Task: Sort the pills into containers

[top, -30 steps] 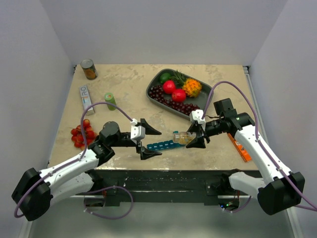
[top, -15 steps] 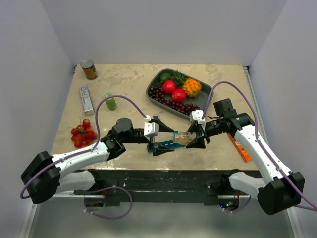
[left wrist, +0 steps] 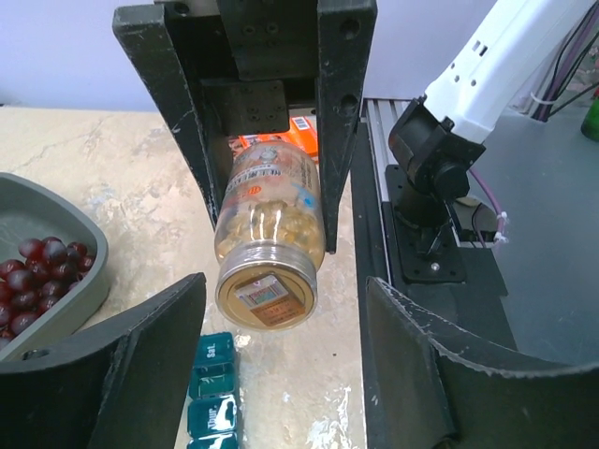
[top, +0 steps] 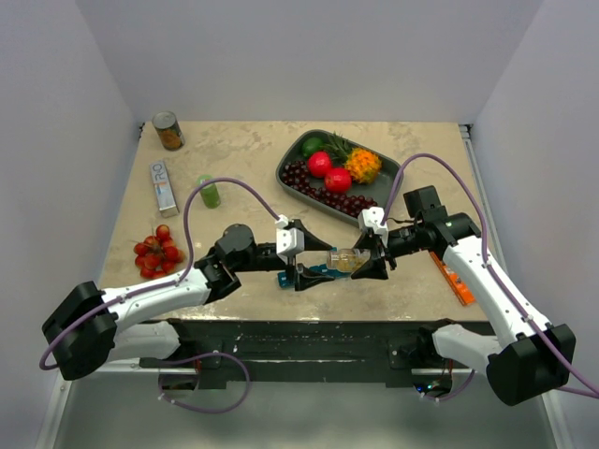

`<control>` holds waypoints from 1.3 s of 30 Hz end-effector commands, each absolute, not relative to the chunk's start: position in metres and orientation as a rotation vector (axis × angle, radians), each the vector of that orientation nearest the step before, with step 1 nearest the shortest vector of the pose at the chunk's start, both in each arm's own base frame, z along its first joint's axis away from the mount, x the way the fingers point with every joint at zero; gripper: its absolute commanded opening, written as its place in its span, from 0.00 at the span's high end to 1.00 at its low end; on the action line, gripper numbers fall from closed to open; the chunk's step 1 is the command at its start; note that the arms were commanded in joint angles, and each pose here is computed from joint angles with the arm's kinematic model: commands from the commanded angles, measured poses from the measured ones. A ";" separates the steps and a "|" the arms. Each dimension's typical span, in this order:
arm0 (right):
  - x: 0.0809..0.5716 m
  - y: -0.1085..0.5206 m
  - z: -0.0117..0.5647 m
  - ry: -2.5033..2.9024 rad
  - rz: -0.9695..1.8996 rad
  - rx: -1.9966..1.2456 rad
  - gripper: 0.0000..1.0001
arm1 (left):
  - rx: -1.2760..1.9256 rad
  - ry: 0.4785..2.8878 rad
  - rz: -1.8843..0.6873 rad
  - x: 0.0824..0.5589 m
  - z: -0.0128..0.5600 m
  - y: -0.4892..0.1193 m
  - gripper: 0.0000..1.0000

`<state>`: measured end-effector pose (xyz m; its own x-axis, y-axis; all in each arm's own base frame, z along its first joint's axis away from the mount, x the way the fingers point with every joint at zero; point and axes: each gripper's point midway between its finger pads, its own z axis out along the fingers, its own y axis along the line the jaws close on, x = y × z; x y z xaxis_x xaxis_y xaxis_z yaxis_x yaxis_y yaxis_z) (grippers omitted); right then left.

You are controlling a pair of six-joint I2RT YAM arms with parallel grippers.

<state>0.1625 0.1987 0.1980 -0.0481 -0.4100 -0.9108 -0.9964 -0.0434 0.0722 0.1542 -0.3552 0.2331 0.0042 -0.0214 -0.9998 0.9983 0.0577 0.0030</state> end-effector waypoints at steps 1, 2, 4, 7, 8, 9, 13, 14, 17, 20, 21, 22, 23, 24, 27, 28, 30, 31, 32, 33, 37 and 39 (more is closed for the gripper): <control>0.161 0.203 0.206 1.483 1.106 -1.511 1.00 | 1.084 1.101 -1.170 0.158 0.271 -0.362 0.28; 0.161 0.203 0.206 1.481 1.106 -1.513 1.00 | 1.082 1.103 -1.173 0.158 0.270 -0.363 0.29; 0.161 0.203 0.206 1.481 1.106 -1.513 1.00 | 1.081 1.111 -1.177 0.158 0.269 -0.363 0.32; 0.161 0.204 0.207 1.478 1.106 -1.512 1.00 | 1.088 1.128 -1.181 0.157 0.264 -0.365 0.36; 0.161 0.204 0.207 1.478 1.106 -1.512 1.00 | 1.091 1.128 -1.184 0.156 0.264 -0.366 0.37; 0.161 0.204 0.207 1.477 1.108 -1.512 1.00 | 1.093 1.136 -1.184 0.156 0.263 -0.366 0.38; 0.161 0.204 0.207 1.480 1.113 -1.507 1.00 | 1.097 1.150 -1.188 0.157 0.262 -0.367 0.52; 0.161 0.204 0.207 1.479 1.113 -1.508 1.00 | 1.094 1.145 -1.189 0.158 0.265 -0.368 0.55; 0.161 0.204 0.207 1.481 1.114 -1.507 1.00 | 1.092 1.156 -1.201 0.158 0.268 -0.370 0.67; 0.161 0.204 0.206 1.484 1.112 -1.503 1.00 | 1.103 1.173 -1.210 0.157 0.268 -0.372 0.81; 0.162 0.204 0.205 1.487 1.112 -1.502 0.99 | 1.111 1.187 -1.212 0.157 0.266 -0.372 0.92; 0.162 0.204 0.205 1.487 1.113 -1.502 0.93 | 1.113 1.188 -1.213 0.157 0.267 -0.373 0.99; 0.162 0.204 0.203 1.493 1.114 -1.499 0.89 | 1.111 1.198 -1.216 0.157 0.266 -0.373 1.00; 0.162 0.204 0.203 1.495 1.113 -1.497 0.84 | 1.116 1.214 -1.218 0.157 0.264 -0.373 1.00; 0.162 0.203 0.201 1.503 1.111 -1.496 0.58 | 1.116 1.267 -1.212 0.159 0.262 -0.373 1.00; 0.162 0.203 0.201 1.504 1.110 -1.497 0.50 | 1.112 1.273 -1.208 0.161 0.266 -0.374 1.00; 0.162 0.203 0.200 1.508 1.107 -1.498 0.31 | 1.121 1.324 -1.191 0.163 0.261 -0.373 1.00; 0.163 0.203 0.200 1.509 1.107 -1.500 0.27 | 1.121 1.323 -1.185 0.165 0.267 -0.374 1.00; 0.163 0.203 0.199 1.513 1.106 -1.497 0.24 | 1.129 1.330 -1.167 0.167 0.266 -0.374 1.00; 0.164 0.203 0.199 1.517 1.106 -1.495 0.21 | 1.141 1.374 -1.157 0.168 0.259 -0.373 1.00; 0.167 0.204 0.200 1.533 1.102 -1.488 0.14 | 1.182 1.430 -1.115 0.174 0.264 -0.376 1.00; 0.167 0.205 0.200 1.543 1.103 -1.482 0.14 | 1.212 1.495 -1.089 0.177 0.253 -0.375 1.00</control>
<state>0.1639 0.1992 0.1922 -0.0876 -0.4032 -0.9109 -0.9942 -0.0220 0.1054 0.1717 -0.3734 0.2516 -0.1189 0.1190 -0.9857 0.9876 0.1167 -0.1050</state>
